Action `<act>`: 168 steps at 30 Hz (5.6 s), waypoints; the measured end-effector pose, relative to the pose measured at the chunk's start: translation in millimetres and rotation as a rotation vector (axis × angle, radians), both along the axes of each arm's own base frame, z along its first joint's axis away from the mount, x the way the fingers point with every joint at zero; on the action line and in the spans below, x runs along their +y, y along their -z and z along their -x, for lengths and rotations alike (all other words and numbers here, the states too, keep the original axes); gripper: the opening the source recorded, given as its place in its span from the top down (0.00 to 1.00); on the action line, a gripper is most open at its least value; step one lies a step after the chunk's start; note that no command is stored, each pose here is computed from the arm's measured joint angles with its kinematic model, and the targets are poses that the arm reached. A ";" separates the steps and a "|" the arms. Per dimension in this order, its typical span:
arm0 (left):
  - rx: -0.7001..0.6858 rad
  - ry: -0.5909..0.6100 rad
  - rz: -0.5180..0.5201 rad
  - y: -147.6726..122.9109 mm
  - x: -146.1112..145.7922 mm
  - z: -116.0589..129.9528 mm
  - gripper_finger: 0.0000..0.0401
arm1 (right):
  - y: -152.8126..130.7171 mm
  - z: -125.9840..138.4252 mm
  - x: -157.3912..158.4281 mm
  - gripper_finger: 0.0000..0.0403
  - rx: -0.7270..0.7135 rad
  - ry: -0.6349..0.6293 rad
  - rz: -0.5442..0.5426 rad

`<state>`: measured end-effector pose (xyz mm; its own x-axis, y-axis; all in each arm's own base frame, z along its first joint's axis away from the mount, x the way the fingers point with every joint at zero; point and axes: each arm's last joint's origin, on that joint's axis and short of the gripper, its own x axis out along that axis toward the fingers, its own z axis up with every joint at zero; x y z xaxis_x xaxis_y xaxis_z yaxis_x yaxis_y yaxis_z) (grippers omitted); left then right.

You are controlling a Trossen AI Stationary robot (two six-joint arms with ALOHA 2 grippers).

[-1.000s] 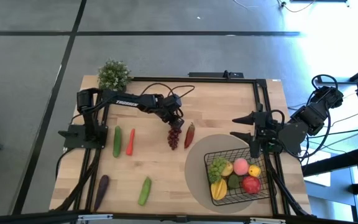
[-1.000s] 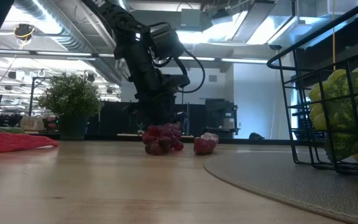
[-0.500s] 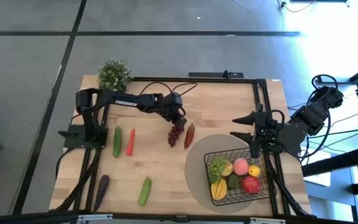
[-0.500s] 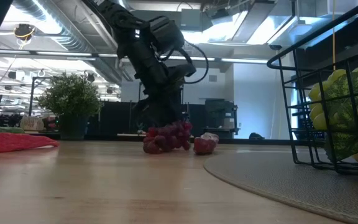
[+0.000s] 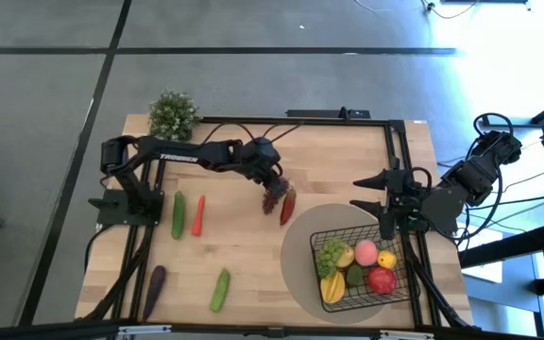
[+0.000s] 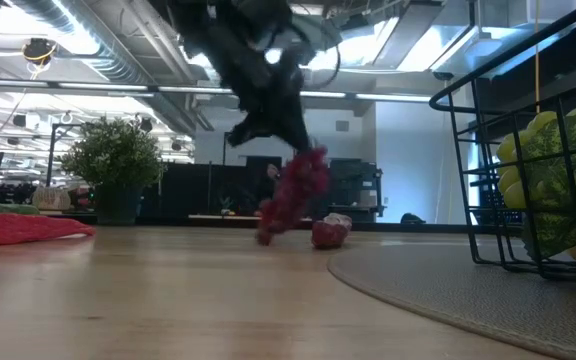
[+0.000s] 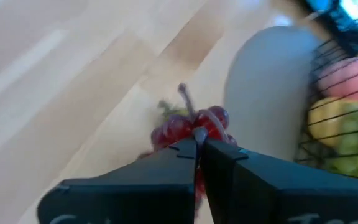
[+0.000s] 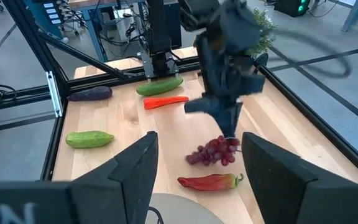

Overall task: Build produce basket
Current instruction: Put the purple grapes into the wire basket

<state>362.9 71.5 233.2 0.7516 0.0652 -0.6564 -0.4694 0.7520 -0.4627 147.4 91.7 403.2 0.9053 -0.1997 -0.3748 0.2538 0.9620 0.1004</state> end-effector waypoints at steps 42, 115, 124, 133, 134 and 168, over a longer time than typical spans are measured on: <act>-0.464 0.360 -0.347 -186.6 -80.2 -27.2 1.00 | 6.3 18.7 -18.3 0.45 0.052 0.141 0.104; -0.526 0.333 -0.450 -175.3 -65.2 -49.9 1.00 | 24.6 -53.5 -24.9 0.98 0.209 0.019 0.174; -0.516 0.342 -0.472 -174.6 -63.5 -49.6 0.97 | 24.6 -53.5 -24.9 0.99 0.209 0.019 0.174; -0.503 0.322 -0.481 -174.0 -62.8 -49.5 0.78 | 24.8 -53.4 -25.0 1.00 0.211 0.019 0.174; -0.495 0.309 -0.486 -173.6 -62.4 -49.4 0.77 | 24.9 -53.2 -25.0 1.00 0.213 0.019 0.175; -0.216 0.311 -0.484 -180.8 -39.7 -2.6 0.76 | 18.9 -50.3 -25.2 1.00 0.198 0.021 0.093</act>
<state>365.5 31.8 413.9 0.8962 0.0740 -0.4373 -0.1277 0.9873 -0.0945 197.8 66.6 384.3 0.8112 -0.2599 -0.5239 0.2802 0.9590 -0.0419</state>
